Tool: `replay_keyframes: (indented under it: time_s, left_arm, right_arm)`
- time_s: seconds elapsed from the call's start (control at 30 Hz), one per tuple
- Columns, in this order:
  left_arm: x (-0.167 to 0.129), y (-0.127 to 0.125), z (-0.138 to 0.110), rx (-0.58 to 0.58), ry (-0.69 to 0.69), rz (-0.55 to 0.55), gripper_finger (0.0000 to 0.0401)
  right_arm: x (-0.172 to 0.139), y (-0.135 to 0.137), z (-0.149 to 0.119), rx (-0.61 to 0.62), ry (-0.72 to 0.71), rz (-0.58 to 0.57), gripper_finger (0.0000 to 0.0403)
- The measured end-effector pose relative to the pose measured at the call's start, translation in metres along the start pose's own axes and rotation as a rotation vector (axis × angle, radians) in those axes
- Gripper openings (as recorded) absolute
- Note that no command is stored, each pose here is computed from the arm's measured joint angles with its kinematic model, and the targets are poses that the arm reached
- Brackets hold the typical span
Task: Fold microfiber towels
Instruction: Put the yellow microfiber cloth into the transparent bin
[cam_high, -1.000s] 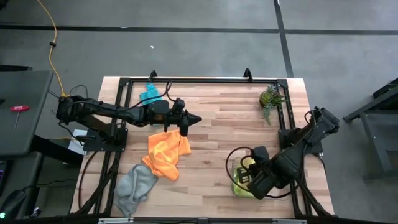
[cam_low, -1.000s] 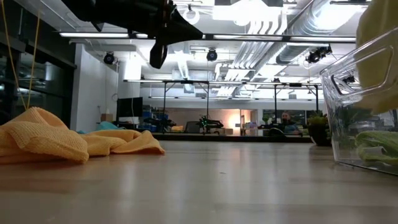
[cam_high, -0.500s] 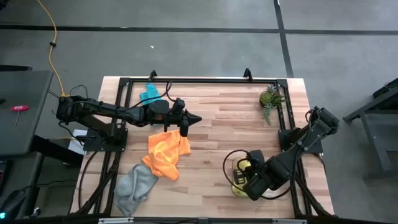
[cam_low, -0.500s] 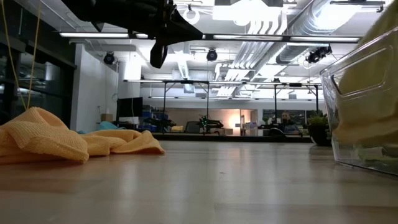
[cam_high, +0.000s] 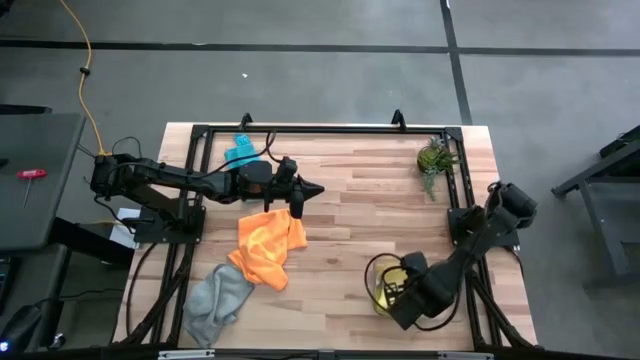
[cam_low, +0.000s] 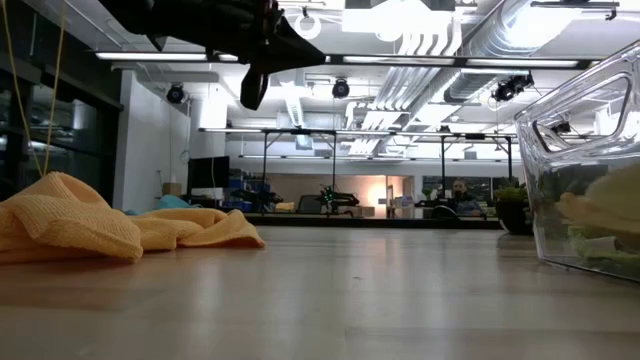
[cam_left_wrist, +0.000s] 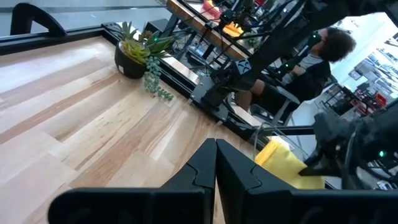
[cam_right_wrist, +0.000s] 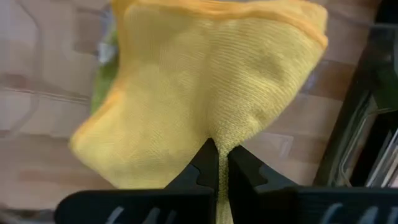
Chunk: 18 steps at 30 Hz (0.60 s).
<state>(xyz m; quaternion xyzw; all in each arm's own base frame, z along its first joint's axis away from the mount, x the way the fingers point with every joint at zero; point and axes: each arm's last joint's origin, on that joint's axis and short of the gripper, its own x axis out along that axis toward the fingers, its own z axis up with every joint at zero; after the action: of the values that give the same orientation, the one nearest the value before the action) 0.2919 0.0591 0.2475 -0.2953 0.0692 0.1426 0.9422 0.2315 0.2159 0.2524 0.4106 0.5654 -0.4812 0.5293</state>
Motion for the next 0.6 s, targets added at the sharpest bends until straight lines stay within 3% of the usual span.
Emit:
replay_keyframes:
  time_s: [0.2,0.43,0.6]
  left_arm:
    - [0.0,0.0,0.0,0.0,-0.002,0.002,0.0]
    - [0.0,0.0,0.0,0.0,-0.001,0.002,0.0]
    - [0.0,0.0,0.0,0.0,-0.001,0.002,0.0]
  right_arm:
    - [0.023,0.011,-0.007,0.029,0.0,-0.099,0.0]
    - [0.036,0.018,-0.012,0.067,0.006,-0.139,0.0001]
    - [0.036,0.015,-0.012,0.075,0.008,-0.172,0.0036]
